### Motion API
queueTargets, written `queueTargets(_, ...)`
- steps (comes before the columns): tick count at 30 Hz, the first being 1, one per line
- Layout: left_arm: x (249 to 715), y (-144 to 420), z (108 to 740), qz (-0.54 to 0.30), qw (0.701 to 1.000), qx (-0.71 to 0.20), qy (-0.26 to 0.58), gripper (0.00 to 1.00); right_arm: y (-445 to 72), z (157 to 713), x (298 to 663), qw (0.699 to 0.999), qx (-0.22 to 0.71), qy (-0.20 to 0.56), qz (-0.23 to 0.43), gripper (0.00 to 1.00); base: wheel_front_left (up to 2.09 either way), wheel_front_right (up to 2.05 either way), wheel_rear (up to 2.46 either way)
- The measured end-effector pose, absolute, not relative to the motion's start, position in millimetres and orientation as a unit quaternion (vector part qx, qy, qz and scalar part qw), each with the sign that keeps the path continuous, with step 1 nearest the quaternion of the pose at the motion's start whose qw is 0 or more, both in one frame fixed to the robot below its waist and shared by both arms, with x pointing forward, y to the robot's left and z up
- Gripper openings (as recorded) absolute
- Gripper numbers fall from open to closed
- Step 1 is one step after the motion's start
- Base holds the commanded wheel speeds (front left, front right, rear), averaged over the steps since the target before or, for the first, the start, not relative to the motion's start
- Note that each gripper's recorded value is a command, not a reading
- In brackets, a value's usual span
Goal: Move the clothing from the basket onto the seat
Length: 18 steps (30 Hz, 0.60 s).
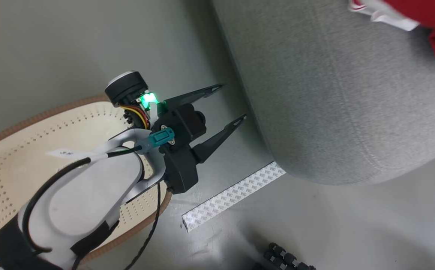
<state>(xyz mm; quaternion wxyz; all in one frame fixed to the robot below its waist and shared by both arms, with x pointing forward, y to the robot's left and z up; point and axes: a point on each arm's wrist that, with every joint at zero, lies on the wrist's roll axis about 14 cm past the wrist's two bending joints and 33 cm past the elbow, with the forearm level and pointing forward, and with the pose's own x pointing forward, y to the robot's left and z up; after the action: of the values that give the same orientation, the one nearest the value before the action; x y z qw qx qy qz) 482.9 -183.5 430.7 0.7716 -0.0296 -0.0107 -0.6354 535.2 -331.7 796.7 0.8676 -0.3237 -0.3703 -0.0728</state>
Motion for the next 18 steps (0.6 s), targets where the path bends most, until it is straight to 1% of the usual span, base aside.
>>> queueTargets(8,483.9,-173.6,405.3,-0.632,0.774,-0.028,0.016,1.0,-349.8,823.8,541.7,0.845,-0.363,-0.38,-0.101,0.0,0.0,0.0,0.0)
queueTargets(11,485.1,-172.6,401.6,-0.632,0.775,-0.026,0.02,1.0,-353.7,828.5,543.3,0.841,-0.375,-0.375,-0.106,0.0,0.0,0.0,0.0)
queueTargets(14,485.0,-173.9,399.0,-0.633,0.774,-0.028,0.023,1.0,-364.7,810.8,551.4,0.853,-0.378,-0.342,-0.109,0.0,0.0,0.0,0.0)
queueTargets(18,482.9,-176.4,394.4,-0.636,0.771,-0.032,0.029,1.0,-397.5,751.2,563.0,0.887,-0.36,-0.259,-0.132,0.0,0.0,0.0,0.0)
